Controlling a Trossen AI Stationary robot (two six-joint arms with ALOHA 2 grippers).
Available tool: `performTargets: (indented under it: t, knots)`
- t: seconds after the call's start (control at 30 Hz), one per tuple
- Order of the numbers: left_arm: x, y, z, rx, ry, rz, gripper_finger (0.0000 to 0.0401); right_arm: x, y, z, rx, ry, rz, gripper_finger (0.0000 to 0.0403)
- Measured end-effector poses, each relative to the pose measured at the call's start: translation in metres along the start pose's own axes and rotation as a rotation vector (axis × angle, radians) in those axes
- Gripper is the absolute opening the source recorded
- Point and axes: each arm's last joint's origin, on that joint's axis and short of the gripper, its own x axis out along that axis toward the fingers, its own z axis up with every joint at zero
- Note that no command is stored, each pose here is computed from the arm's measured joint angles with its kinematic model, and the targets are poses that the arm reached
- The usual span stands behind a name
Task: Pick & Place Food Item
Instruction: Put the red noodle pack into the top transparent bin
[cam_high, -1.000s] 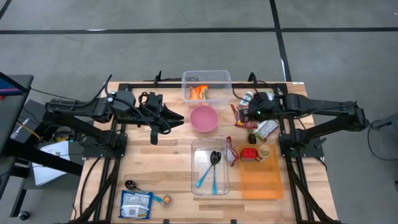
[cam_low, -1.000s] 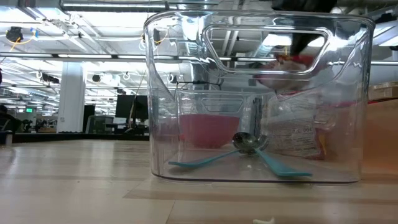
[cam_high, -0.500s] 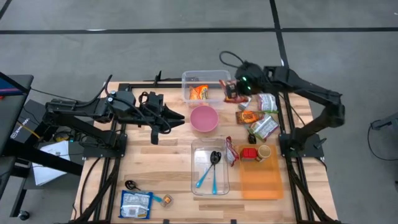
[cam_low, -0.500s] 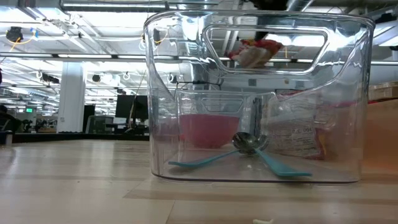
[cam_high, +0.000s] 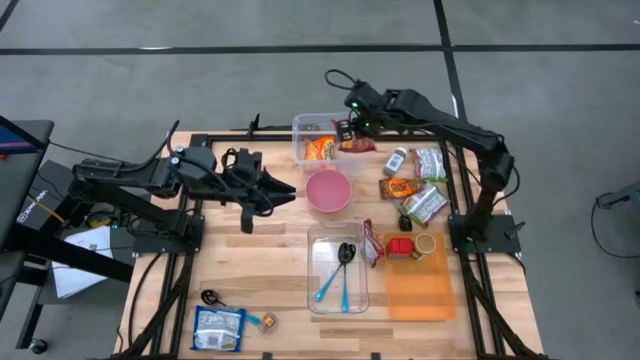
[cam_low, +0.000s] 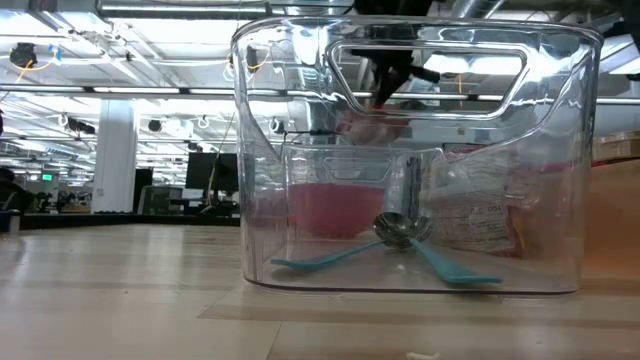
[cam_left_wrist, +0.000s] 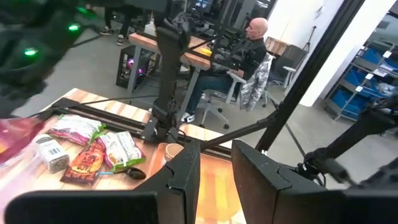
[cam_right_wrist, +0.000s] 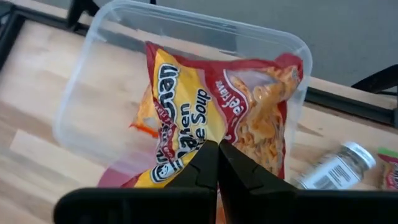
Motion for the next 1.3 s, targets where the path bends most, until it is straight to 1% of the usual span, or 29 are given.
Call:
performTargets:
  t: [0.1, 0.4, 0.53, 0.63, 0.73, 0.87, 1.2, 1.3]
  knots:
    - [0.000, 0.000, -0.001, 0.002, 0.014, 0.005, 0.0086, 0.014, 0.002, 0.005, 0.017, 0.000, 0.017, 0.0000]
    - [0.000, 0.001, -0.003, 0.004, 0.028, 0.010, 0.0086, 0.048, 0.006, 0.006, 0.051, 0.039, -0.028, 0.0000]
    - [0.000, 0.001, -0.003, 0.002, 0.028, 0.010, 0.0086, 0.051, 0.002, 0.007, 0.062, 0.036, -0.039, 0.0000]
    - [-0.001, 0.001, -0.002, 0.001, 0.027, 0.009, 0.0086, 0.055, -0.006, 0.008, 0.076, 0.045, -0.092, 0.0000]
    - [-0.001, 0.001, -0.002, -0.005, 0.025, 0.008, 0.0086, 0.056, -0.011, 0.011, 0.090, 0.051, -0.098, 0.0000]
    - [-0.001, 0.001, -0.002, -0.007, 0.025, 0.008, 0.0086, 0.056, -0.011, 0.011, 0.081, 0.053, -0.098, 0.0000]
    - [-0.001, 0.001, -0.002, -0.007, 0.025, 0.008, 0.0086, 0.055, -0.009, 0.011, 0.113, 0.044, -0.096, 0.0000]
    - [-0.001, 0.001, -0.002, -0.007, 0.025, 0.008, 0.0086, 0.062, -0.007, 0.009, 0.115, 0.051, -0.104, 0.0000]
